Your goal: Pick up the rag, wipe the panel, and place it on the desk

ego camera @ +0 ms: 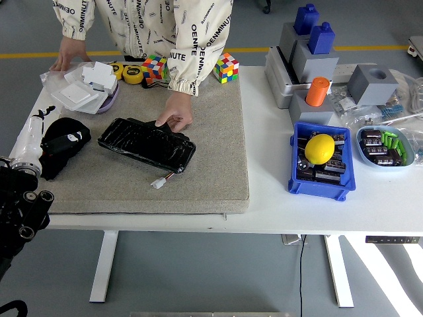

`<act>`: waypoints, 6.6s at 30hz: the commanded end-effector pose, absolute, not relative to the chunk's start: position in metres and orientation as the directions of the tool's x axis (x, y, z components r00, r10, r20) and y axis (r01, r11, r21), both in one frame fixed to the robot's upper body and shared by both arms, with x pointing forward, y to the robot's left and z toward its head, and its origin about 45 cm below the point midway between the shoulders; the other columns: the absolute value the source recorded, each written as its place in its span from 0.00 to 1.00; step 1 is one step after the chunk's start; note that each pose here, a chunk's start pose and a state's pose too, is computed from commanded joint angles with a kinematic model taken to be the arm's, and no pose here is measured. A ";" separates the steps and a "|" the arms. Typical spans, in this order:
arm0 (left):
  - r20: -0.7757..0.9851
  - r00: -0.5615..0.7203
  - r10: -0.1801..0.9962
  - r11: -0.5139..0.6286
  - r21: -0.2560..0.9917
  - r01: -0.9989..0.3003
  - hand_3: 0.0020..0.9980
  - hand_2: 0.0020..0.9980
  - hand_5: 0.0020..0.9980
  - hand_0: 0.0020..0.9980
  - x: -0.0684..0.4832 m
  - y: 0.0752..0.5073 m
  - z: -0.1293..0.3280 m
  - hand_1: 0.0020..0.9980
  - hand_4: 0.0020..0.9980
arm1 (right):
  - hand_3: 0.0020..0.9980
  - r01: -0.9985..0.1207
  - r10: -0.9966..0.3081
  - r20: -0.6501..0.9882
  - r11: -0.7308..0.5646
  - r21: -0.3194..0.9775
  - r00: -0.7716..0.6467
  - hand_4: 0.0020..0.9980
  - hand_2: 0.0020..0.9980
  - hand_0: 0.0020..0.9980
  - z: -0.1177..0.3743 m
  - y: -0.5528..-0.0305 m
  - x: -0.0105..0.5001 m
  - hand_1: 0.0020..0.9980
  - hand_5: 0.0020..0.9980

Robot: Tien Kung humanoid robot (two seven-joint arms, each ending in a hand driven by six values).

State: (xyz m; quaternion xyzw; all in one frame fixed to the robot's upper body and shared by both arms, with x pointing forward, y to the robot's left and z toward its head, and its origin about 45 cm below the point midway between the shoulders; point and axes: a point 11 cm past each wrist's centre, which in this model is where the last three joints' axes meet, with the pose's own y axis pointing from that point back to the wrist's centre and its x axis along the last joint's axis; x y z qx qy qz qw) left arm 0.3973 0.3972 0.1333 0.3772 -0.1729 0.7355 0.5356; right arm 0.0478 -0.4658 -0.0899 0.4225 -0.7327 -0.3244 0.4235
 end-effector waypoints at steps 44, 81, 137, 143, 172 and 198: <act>0.740 -0.296 0.604 -0.437 -0.003 -0.899 0.57 0.41 0.00 0.32 0.403 0.409 0.151 0.43 0.63 | 0.52 -0.359 -0.893 0.350 0.437 0.825 -0.283 0.88 0.49 0.53 -0.089 -0.466 0.052 0.56 0.36; 0.818 -0.096 0.568 -0.211 0.032 -0.977 0.57 0.33 0.00 0.30 0.438 0.322 0.166 0.38 0.64 | 0.52 -0.362 -0.896 0.356 0.435 0.824 -0.266 0.88 0.49 0.53 -0.087 -0.469 0.052 0.56 0.35; 0.759 0.196 0.620 0.166 0.117 -0.979 0.57 0.33 0.00 0.29 0.393 0.202 0.147 0.35 0.65 | 0.52 -0.374 -0.898 0.346 0.429 0.822 -0.270 0.88 0.49 0.53 -0.088 -0.466 0.055 0.56 0.35; 0.761 0.147 0.632 0.101 0.107 -0.989 0.57 0.33 0.00 0.29 0.400 0.223 0.145 0.35 0.65 | 0.52 -0.376 -0.898 0.345 0.429 0.821 -0.272 0.88 0.49 0.53 -0.088 -0.466 0.056 0.55 0.35; 0.782 -0.165 0.600 -0.275 0.009 -0.961 0.57 0.33 0.00 0.28 0.426 0.343 0.153 0.34 0.66 | 0.52 -0.378 -0.899 0.347 0.430 0.820 -0.268 0.88 0.49 0.53 -0.087 -0.468 0.057 0.56 0.35; 0.765 0.052 0.642 0.031 0.041 -0.999 0.57 0.33 0.00 0.28 0.410 0.249 0.155 0.34 0.65 | 0.52 -0.376 -0.899 0.345 0.429 0.821 -0.271 0.88 0.49 0.52 -0.087 -0.467 0.055 0.56 0.36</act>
